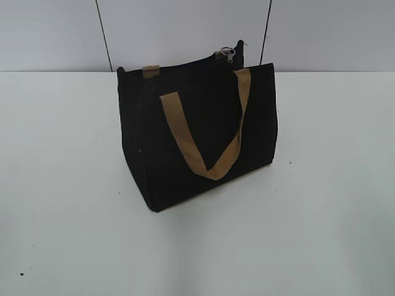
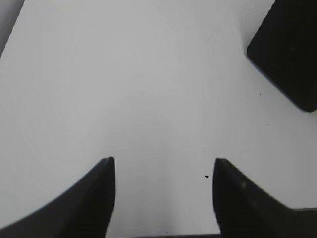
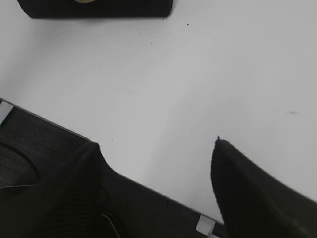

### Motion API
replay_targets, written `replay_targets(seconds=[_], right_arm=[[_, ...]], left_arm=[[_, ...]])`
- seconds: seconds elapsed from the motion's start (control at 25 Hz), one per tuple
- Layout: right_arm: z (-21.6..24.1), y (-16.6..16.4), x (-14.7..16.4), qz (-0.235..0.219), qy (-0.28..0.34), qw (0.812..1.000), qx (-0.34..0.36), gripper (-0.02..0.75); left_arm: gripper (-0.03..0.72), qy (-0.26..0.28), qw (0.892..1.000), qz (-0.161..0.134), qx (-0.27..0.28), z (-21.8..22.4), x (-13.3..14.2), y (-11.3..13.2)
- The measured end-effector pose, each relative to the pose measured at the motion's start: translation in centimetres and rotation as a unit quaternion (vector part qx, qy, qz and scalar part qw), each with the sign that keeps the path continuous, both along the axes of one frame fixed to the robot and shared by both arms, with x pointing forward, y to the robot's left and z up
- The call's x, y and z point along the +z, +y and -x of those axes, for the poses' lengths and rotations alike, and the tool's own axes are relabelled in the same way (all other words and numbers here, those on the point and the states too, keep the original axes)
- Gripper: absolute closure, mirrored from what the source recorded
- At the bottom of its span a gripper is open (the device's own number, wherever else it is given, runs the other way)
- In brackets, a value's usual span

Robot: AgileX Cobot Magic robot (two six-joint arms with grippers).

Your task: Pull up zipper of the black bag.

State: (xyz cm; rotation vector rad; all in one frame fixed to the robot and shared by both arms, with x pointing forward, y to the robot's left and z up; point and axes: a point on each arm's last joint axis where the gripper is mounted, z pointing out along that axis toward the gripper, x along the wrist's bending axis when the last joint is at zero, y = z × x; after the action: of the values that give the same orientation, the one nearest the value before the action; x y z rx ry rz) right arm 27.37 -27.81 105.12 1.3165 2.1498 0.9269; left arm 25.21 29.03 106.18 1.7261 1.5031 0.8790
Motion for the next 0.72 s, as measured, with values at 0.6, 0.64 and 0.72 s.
replay_targets(seconds=[0.6,0.64,0.72], right_arm=[[4.3,-1.7,-0.6,-0.046,-0.1,0.993,-0.041,0.234],[4.3,-1.7,-0.6,-0.046,-0.1,0.993,-0.043,0.234],[4.3,-1.7,-0.6,-0.048,-0.098,0.993,-0.044,0.234]], left_arm=[[0.216,-0.07,0.998,-0.006,-0.006,2.4,-0.1,-0.3],[0.216,-0.07,0.998,-0.007,-0.006,2.4,-0.1,-0.3],[0.216,-0.07,0.998,-0.007,-0.006,2.4,-0.1,-0.3]])
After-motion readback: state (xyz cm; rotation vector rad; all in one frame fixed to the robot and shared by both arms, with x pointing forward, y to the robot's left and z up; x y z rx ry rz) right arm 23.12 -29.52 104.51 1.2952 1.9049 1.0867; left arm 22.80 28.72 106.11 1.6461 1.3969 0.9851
